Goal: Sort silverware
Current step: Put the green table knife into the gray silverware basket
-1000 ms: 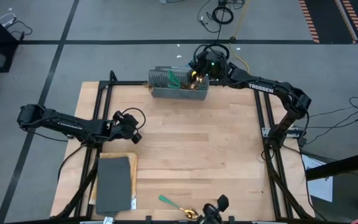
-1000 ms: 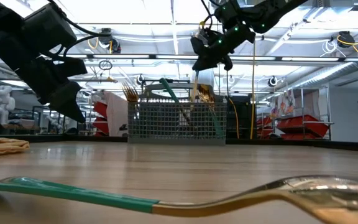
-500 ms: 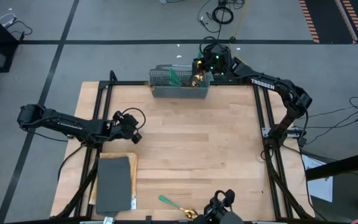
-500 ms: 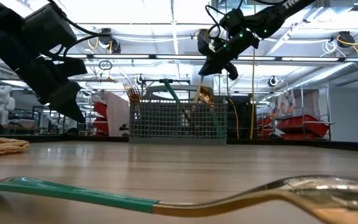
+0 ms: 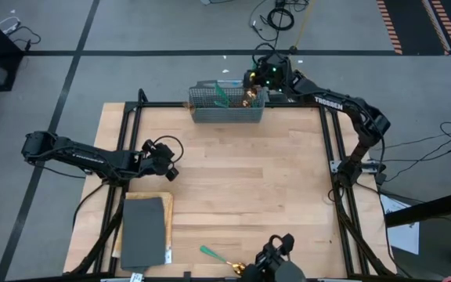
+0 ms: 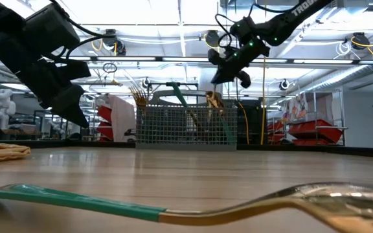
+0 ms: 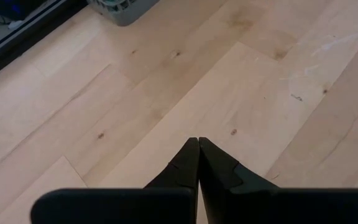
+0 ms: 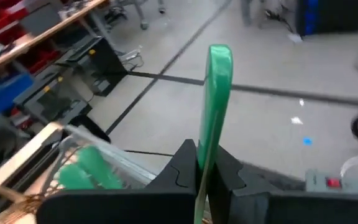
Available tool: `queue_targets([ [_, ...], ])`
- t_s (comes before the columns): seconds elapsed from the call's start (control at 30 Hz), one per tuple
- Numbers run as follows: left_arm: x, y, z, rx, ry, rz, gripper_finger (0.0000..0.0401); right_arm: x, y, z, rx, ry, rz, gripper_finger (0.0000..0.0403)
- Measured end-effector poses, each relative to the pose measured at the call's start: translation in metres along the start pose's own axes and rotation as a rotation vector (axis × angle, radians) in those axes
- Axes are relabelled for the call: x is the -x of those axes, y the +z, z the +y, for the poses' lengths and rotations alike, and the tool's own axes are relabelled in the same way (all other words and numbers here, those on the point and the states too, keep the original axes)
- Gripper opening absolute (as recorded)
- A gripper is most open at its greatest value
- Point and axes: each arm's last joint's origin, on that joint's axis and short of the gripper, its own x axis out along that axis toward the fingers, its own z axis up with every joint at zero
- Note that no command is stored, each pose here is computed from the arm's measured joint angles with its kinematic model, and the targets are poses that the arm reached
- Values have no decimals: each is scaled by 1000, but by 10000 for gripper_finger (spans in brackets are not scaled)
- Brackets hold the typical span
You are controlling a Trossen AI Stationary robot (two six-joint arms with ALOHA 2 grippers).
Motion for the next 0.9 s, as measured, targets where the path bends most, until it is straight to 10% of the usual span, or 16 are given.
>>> queue_targets([
  [0.9, 0, 0, 0, -1, 0, 0, 11, -6, -40, 40, 461, 185, 148, 54],
])
